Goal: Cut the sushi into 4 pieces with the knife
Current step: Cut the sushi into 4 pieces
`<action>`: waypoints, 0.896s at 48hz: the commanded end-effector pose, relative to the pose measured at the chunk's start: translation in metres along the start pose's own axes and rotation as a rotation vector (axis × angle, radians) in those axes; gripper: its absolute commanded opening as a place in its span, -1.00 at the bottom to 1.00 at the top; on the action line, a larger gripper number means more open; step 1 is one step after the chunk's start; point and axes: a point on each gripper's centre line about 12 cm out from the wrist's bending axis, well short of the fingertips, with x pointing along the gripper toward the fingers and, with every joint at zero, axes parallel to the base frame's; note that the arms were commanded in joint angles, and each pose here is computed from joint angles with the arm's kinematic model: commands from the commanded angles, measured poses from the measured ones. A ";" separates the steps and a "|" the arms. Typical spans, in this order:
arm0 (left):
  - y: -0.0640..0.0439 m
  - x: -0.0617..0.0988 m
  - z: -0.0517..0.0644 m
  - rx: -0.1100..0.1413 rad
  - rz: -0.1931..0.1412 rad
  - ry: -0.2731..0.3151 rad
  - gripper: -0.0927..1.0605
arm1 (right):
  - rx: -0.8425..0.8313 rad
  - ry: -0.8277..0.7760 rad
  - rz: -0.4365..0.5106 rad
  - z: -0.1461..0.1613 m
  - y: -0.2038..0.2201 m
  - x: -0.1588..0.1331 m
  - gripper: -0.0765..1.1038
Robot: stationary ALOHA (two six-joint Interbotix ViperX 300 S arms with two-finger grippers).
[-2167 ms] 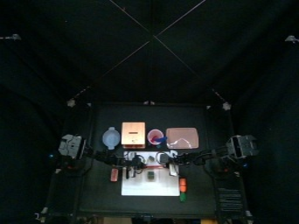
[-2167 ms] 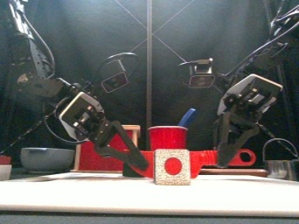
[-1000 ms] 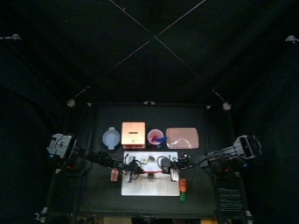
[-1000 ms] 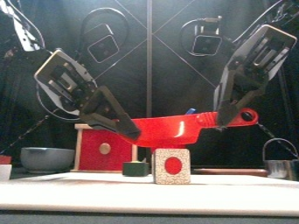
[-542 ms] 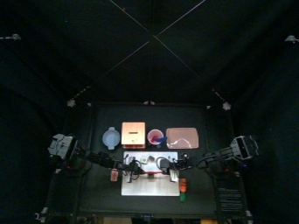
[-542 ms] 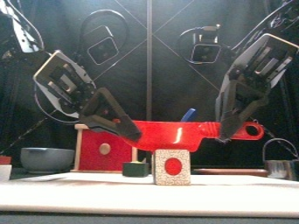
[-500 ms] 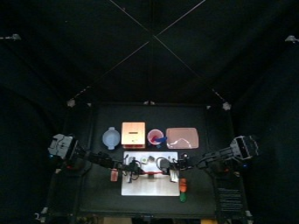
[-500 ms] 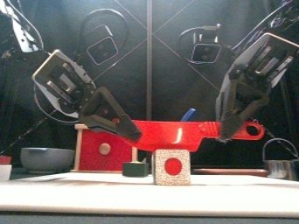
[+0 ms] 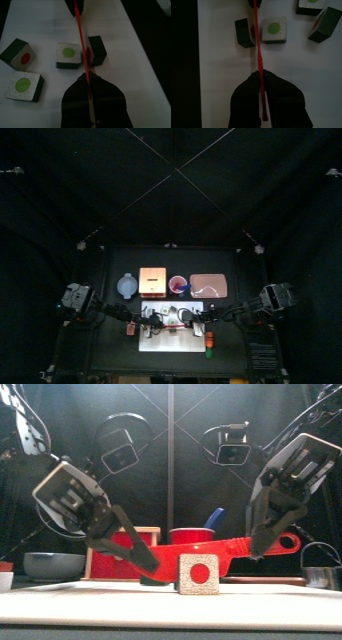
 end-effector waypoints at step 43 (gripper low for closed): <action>0.046 0.007 0.006 -0.010 0.087 -0.011 -0.49 | 0.010 -0.026 -0.060 0.015 -0.029 0.005 -0.77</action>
